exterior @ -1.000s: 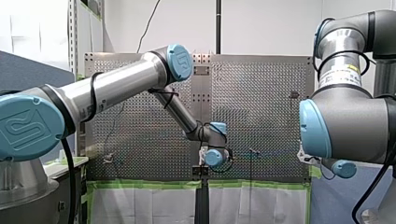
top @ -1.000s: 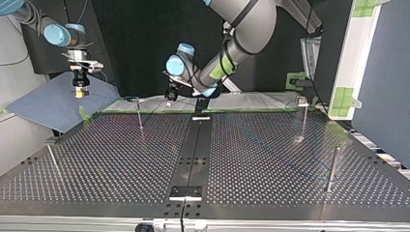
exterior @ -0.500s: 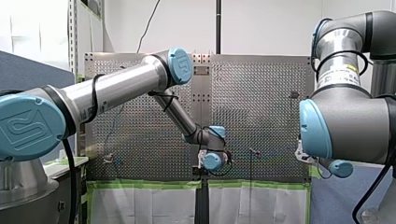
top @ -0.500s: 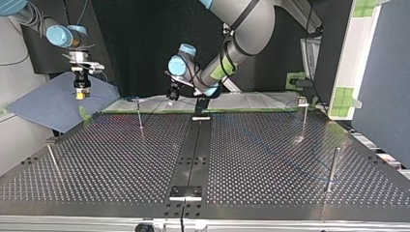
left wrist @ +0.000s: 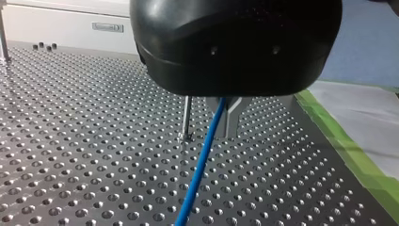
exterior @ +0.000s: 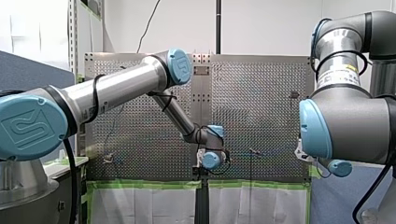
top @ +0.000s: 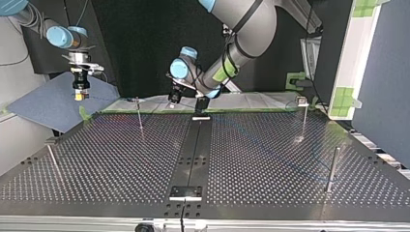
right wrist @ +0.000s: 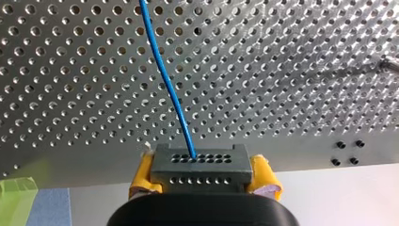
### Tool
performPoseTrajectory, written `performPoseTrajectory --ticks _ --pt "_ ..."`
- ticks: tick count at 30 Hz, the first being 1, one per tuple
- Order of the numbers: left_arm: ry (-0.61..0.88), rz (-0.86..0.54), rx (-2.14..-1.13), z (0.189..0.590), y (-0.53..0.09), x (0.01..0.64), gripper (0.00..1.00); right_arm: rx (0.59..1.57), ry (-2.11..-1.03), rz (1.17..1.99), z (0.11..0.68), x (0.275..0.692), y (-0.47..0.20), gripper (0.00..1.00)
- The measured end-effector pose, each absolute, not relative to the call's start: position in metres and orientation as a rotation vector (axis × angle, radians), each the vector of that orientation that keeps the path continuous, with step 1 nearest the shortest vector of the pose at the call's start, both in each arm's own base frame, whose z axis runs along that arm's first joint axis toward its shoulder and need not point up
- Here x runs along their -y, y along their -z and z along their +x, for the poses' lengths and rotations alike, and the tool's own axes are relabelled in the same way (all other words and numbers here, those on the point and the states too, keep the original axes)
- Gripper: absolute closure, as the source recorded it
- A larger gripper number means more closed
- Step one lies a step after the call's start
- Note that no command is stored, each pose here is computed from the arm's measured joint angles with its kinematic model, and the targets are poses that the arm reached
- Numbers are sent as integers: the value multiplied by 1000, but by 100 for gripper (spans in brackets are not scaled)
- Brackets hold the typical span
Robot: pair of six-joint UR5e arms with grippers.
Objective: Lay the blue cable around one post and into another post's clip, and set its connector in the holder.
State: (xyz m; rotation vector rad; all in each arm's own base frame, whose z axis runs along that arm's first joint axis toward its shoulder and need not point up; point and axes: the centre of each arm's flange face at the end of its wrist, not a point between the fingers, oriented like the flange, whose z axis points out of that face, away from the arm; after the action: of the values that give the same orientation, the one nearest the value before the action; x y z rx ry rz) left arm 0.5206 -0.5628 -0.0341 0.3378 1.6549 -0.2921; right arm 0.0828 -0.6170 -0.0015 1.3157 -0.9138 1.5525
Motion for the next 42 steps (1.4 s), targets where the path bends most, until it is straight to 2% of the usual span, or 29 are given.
performPoseTrajectory --ticks 21,30,42 --pt "308 305 -1665 530 36 553 99 926 -1557 1285 88 620 2 76" --pt "303 320 -1692 523 59 551 99 958 -1535 1306 89 623 17 76" --pt "309 310 -1687 531 57 548 99 961 -1536 1295 88 629 15 74"
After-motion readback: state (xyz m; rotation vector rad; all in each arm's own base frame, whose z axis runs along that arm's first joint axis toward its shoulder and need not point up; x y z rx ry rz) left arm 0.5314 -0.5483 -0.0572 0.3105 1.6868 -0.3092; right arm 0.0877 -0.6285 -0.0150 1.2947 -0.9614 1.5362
